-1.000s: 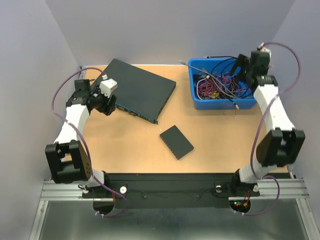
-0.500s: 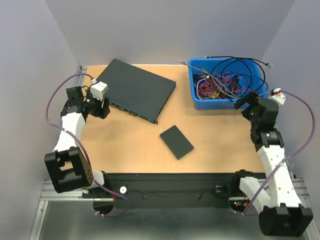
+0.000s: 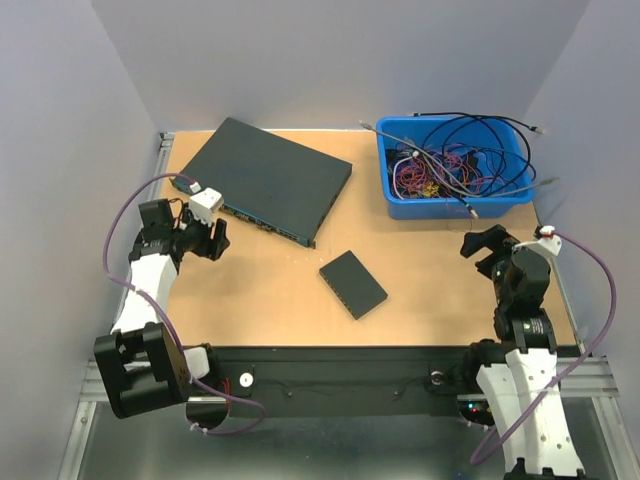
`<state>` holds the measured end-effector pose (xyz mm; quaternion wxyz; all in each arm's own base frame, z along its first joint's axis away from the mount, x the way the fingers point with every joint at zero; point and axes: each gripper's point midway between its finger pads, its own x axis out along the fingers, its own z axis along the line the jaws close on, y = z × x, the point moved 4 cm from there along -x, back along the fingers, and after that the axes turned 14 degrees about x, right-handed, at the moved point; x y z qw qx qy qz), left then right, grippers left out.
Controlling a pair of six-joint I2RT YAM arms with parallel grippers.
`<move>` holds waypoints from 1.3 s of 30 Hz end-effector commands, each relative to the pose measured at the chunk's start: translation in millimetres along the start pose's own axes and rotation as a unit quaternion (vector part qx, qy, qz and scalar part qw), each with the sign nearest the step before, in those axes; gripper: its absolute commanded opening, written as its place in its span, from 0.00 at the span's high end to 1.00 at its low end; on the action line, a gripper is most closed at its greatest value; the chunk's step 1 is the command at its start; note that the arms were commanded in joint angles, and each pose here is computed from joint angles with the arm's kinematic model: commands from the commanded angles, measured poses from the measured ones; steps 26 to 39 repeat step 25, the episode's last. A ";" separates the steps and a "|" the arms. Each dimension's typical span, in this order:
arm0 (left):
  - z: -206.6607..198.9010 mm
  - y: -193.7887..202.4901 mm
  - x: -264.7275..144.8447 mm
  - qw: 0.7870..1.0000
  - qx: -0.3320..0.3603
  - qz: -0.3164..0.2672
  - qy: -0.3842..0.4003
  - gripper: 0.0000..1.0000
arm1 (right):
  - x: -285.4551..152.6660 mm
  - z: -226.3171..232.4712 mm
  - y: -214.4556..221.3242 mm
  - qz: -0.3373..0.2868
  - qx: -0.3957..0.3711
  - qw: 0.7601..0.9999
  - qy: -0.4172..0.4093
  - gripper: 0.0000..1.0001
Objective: Pull the plug from the switch port
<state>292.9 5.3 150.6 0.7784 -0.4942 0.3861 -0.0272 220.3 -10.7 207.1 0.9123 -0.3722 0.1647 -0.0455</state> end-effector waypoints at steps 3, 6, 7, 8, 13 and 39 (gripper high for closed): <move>-4.6 -10.0 -11.3 0.998 0.045 -0.041 -0.027 0.30 | -10.8 7.4 -14.0 -0.053 0.019 0.998 -0.038 0.00; -3.7 -8.8 -12.7 0.997 0.045 -0.040 -0.039 0.30 | -12.1 7.1 -14.2 -0.055 0.017 0.997 -0.040 0.00; -3.8 -8.7 -12.7 0.998 0.042 -0.039 -0.039 0.30 | -11.0 6.0 -12.5 -0.052 0.017 0.998 -0.038 0.00; -3.7 -8.7 -12.4 0.998 0.042 -0.040 -0.039 0.30 | -10.0 6.0 -12.3 -0.050 0.018 0.998 -0.036 0.00; -4.3 -6.8 -9.5 0.998 0.038 -0.038 -0.033 0.30 | -3.5 7.2 -9.4 -0.035 0.032 0.999 -0.024 0.00; -3.9 -7.0 -7.5 0.998 0.035 -0.040 -0.029 0.30 | 1.7 2.6 -13.5 -0.065 0.100 0.993 -0.002 0.00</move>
